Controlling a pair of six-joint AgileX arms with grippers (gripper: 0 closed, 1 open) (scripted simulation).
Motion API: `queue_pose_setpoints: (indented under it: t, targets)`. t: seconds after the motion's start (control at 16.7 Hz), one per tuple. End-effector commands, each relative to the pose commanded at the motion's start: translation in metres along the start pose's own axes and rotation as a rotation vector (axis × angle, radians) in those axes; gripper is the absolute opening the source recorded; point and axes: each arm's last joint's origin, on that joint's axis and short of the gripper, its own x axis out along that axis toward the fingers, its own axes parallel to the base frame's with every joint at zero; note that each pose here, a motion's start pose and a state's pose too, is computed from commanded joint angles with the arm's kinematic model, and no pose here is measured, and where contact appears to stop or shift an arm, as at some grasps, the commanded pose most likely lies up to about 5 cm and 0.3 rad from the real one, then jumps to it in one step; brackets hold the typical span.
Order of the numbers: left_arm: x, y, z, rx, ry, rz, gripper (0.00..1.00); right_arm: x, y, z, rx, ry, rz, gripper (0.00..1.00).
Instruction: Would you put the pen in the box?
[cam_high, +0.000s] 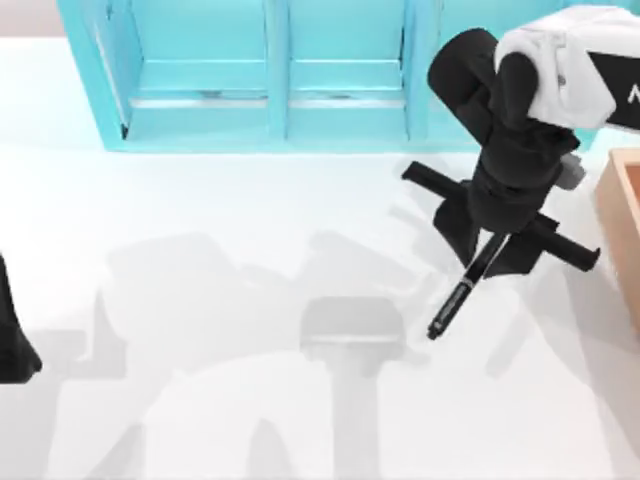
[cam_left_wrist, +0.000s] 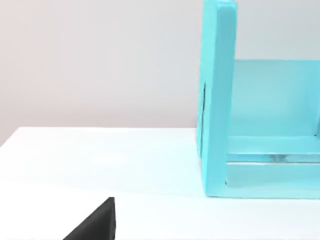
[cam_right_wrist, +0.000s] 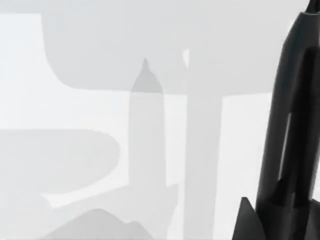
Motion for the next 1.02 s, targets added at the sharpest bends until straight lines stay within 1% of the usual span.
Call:
queue_pose_setpoints:
  t: [0.24,0.6,0.66,0.78,0.9,1.02]
  targets:
    - [0.0,0.0,0.0,0.0,0.0,0.0,1.0,-0.042,-0.001,-0.001,-0.008,-0.007,0.014,0.0]
    - [0.0,0.0,0.0,0.0,0.0,0.0,1.0,-0.043,-0.003,0.003,0.004,-0.007,0.014,0.0]
    - [0.0,0.0,0.0,0.0,0.0,0.0,1.0,-0.044,-0.008,0.01,0.025,-0.008,0.013,0.0]
    - [0.0,0.0,0.0,0.0,0.0,0.0,1.0,-0.047,-0.025,0.034,0.098,-0.009,0.01,0.0]
    - [0.0,0.0,0.0,0.0,0.0,0.0,1.0,-0.05,-0.053,0.066,0.208,-0.01,0.002,0.0]
    - [0.0,0.0,0.0,0.0,0.0,0.0,1.0,-0.053,-0.093,0.102,0.348,-0.007,-0.012,0.0]
